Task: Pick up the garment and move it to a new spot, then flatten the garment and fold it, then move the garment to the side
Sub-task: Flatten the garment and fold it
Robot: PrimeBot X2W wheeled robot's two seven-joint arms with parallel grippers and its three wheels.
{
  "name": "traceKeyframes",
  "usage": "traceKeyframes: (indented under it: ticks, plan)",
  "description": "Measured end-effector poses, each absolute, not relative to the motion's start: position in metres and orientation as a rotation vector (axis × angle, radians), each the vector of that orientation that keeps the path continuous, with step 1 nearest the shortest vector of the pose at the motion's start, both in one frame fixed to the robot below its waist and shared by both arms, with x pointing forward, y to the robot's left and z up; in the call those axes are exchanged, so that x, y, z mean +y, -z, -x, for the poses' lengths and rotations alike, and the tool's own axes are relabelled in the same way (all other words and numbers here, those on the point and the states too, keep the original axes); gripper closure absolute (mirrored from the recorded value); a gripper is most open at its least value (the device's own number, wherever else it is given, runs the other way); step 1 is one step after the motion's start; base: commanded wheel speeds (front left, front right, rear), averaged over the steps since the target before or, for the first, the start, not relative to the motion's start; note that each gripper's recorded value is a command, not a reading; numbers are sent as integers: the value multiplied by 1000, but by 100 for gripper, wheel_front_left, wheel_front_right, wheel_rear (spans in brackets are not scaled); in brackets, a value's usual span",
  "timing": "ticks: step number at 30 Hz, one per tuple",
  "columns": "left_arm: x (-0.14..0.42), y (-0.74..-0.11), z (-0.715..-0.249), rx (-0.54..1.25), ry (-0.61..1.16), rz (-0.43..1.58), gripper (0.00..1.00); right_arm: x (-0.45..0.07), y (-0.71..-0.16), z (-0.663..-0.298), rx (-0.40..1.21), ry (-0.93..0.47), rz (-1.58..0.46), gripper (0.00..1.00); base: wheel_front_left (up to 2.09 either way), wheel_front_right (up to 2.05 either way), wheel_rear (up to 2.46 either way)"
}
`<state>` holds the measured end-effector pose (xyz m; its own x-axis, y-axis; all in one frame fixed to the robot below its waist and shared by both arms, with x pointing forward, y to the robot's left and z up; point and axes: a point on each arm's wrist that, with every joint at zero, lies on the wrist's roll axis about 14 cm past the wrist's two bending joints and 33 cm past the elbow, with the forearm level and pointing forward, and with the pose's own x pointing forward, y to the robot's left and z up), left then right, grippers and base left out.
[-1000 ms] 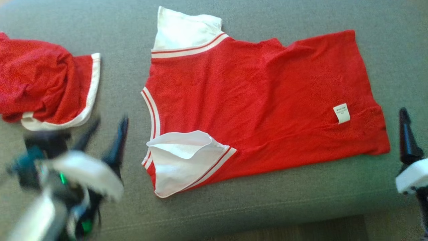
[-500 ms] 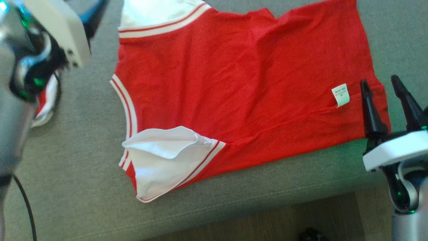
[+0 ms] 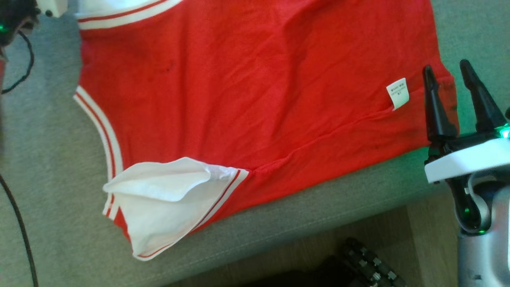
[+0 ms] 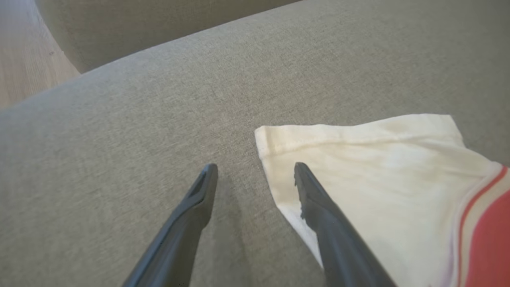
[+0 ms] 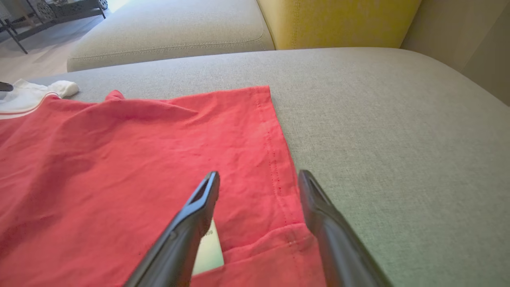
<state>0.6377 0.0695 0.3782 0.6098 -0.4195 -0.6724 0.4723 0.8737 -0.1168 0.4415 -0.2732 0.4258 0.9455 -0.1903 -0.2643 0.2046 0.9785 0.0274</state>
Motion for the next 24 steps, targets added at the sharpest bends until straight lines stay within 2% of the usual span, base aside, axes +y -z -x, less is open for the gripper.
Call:
traceKeyframes:
  ticks: [14, 15, 16, 19, 20, 24]
  plan:
    - [58, -360, -654, 779, 528, -103, 0, -290, -414, -429, 293, 255, -46, 0, 0, 0, 0]
    - [57, -360, -654, 779, 533, -106, 15, -291, -415, -429, 292, 256, -46, 0, 0, 0, 0]
    - [57, -360, -655, 780, 535, -112, 46, -292, -415, -428, 290, 258, -47, 0, 0, 0, 0]
    - [55, -361, -655, 779, 542, -123, 93, -293, -417, -427, 287, 263, -47, 0, 0, 0, 0]
    - [54, -361, -655, 781, 546, -127, 100, -293, -418, -427, 285, 264, -46, 0, 0, 0, 0]
    - [53, -363, -656, 761, 547, -122, 100, -291, -420, -431, 267, 261, -115, 0, 0, 0, 0]
